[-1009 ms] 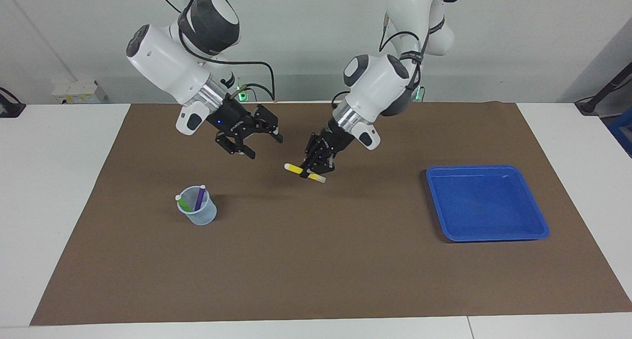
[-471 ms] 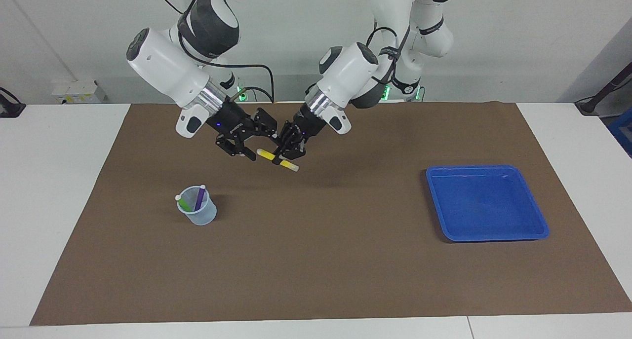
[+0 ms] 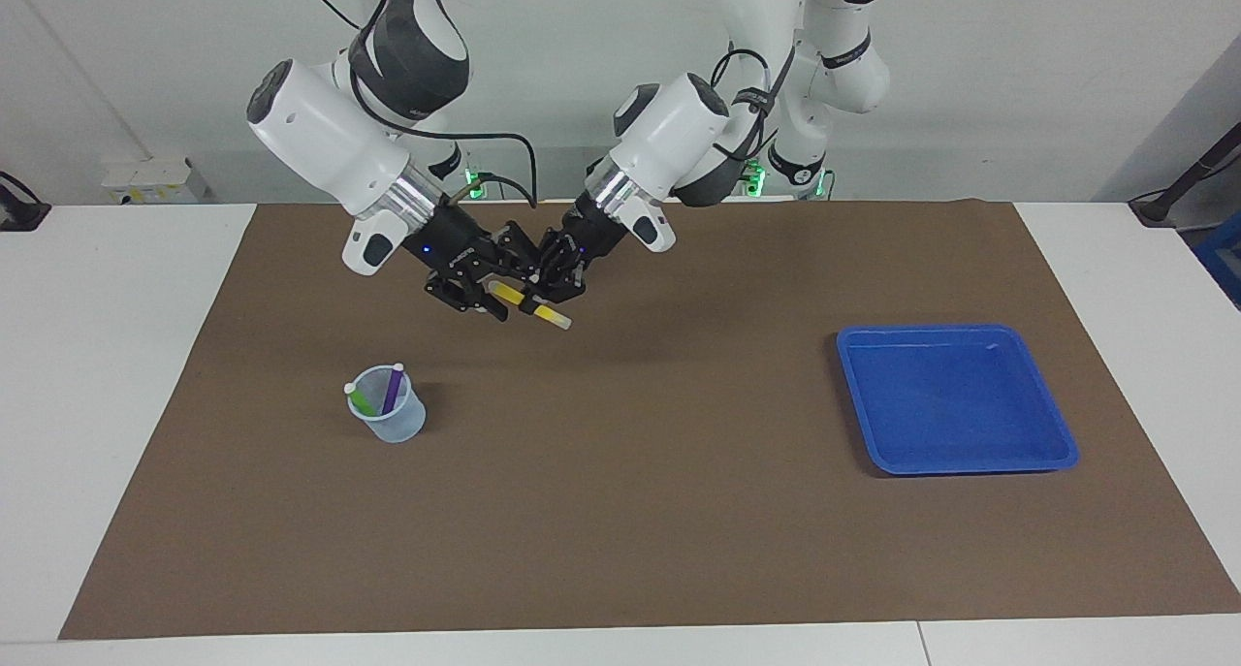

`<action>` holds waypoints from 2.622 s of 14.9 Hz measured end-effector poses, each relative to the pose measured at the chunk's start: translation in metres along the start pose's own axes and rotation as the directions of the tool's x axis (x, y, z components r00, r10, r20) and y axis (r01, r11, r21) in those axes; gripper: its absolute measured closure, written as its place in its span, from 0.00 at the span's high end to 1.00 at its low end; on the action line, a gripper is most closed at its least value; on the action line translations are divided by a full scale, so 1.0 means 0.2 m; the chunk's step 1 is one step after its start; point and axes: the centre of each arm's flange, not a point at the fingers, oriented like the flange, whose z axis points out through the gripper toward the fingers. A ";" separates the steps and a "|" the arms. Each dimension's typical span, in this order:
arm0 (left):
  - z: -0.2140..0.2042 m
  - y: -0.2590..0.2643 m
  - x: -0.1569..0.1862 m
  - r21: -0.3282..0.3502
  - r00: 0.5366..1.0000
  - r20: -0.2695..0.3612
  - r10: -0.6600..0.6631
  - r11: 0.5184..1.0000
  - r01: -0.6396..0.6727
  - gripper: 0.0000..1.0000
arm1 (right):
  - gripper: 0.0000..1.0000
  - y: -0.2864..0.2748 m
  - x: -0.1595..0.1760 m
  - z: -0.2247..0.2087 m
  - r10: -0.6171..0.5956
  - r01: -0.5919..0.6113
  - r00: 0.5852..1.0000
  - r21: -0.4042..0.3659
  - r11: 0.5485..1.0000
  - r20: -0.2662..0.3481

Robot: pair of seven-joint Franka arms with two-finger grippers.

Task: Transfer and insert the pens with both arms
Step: 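Grasp the yellow pen with the right gripper and open the left gripper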

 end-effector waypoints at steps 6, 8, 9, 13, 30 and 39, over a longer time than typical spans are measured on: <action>-0.03 0.05 0.02 -0.044 1.000 0.006 -0.012 0.999 0.012 0.17 | 0.67 0.12 0.02 -0.15 -0.041 0.042 0.997 -0.007 0.999 0.057; -0.03 0.05 0.02 -0.052 1.000 0.008 -0.014 0.999 0.015 0.17 | 0.64 0.12 0.02 -0.15 -0.044 0.045 0.997 -0.006 0.999 0.055; -0.03 0.05 0.02 -0.053 1.000 0.009 -0.016 0.998 0.016 0.17 | 0.64 0.11 0.02 -0.15 -0.047 0.048 0.997 -0.006 0.999 0.057; -0.03 0.05 0.02 -0.067 1.000 0.015 -0.017 0.998 0.018 0.17 | 0.60 0.09 0.01 -0.14 -0.054 0.054 0.997 -0.005 0.999 0.057; -0.01 -0.01 -0.04 -0.106 0.999 0.039 -0.003 0.994 0.007 0.17 | 0.49 0.05 0.02 -0.13 -0.072 0.073 0.997 -0.012 0.997 0.028; -0.01 0.00 -0.03 -0.118 0.999 0.042 -0.004 0.993 0.009 0.17 | 0.33 0.05 0.02 -0.13 -0.074 0.074 0.997 -0.017 0.997 0.029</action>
